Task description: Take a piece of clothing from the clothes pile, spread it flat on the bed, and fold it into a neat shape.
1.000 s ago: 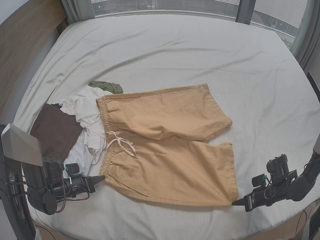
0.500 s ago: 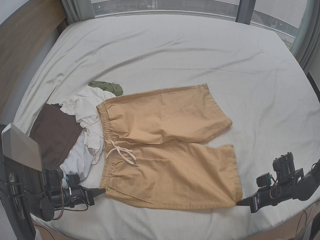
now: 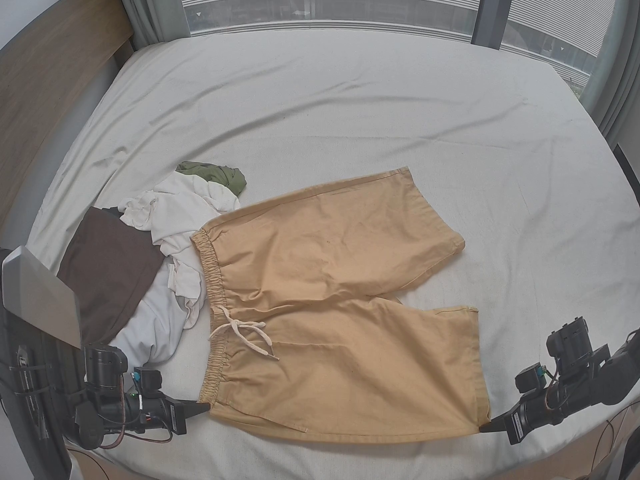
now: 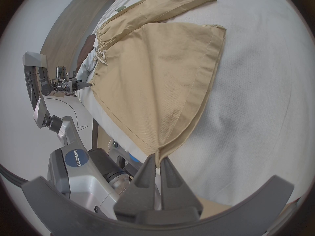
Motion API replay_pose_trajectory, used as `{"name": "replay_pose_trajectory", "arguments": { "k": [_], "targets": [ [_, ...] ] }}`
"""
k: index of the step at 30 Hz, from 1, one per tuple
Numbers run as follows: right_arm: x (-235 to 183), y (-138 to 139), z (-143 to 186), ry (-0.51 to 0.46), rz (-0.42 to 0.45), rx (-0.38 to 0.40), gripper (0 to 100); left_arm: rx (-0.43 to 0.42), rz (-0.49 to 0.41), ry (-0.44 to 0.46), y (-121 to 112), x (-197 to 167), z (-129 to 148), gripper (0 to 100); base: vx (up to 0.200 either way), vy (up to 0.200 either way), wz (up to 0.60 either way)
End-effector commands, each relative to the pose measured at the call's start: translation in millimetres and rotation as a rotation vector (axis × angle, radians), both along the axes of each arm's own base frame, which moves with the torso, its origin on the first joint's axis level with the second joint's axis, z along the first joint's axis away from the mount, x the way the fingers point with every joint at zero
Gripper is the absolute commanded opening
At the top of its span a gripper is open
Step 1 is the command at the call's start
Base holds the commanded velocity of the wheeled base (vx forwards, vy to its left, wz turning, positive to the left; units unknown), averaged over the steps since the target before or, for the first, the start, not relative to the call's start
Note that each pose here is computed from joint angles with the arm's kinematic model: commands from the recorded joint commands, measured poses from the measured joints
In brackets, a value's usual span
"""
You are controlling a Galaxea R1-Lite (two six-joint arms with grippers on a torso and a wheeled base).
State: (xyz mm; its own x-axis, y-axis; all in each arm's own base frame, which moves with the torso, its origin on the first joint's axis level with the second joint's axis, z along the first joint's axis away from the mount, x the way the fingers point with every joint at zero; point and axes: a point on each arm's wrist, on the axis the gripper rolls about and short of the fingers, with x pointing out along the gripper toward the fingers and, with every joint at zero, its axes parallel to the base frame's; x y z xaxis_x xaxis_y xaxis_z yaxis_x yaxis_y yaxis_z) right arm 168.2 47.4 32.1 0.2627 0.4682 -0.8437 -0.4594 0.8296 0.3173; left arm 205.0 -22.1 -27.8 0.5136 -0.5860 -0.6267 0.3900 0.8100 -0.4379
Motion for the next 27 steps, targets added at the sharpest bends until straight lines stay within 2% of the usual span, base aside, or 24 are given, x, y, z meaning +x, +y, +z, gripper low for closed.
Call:
{"name": "replay_pose_trajectory", "arguments": {
  "k": [1, 5, 8, 9, 15, 25, 26, 27],
  "targets": [
    [-5.9, -1.2, 5.5, -0.003, 0.017, -0.006, 0, 0.024, -0.026, 0.015, 0.7, -9.4, 7.7, 0, 0.000, 0.000, 0.00],
    [-3.5, -0.9, 6.7, -0.015, 0.015, -0.004, 0, 0.031, -0.041, 0.007, 0.8, -11.4, 10.9, 0, 0.000, 0.000, 0.00],
    [8.9, 1.9, 14.1, -0.084, 0.007, 0.032, 0, 0.014, -0.036, -0.079, 0.0, 1.2, 16.6, 0, 0.000, 0.000, 0.00],
    [9.2, 2.0, 14.3, -0.087, 0.006, 0.033, 0, 0.013, -0.035, -0.083, 0.0, 1.5, 16.9, 0, 0.000, 0.000, 0.00],
    [31.7, 9.2, 28.4, -0.250, -0.039, 0.136, 0, -0.118, 0.026, -0.210, -12.2, 23.2, 34.8, 0, 0.000, 0.000, 0.00],
    [58.6, 16.6, 39.9, -0.419, -0.114, 0.255, 0, -0.189, 0.038, -0.293, -22.0, 36.5, 56.5, 0, 0.000, 0.000, 0.00],
    [64.9, 18.0, 45.0, -0.463, -0.136, 0.292, 0, -0.223, 0.057, -0.313, -23.0, 42.0, 64.5, 0, 0.000, 0.000, 0.00],
    [64.9, 18.0, 45.0, -0.463, -0.136, 0.292, 0, -0.223, 0.057, -0.313, -23.0, 42.0, 64.5, 0, 0.000, 0.000, 0.00]
  ]
}}
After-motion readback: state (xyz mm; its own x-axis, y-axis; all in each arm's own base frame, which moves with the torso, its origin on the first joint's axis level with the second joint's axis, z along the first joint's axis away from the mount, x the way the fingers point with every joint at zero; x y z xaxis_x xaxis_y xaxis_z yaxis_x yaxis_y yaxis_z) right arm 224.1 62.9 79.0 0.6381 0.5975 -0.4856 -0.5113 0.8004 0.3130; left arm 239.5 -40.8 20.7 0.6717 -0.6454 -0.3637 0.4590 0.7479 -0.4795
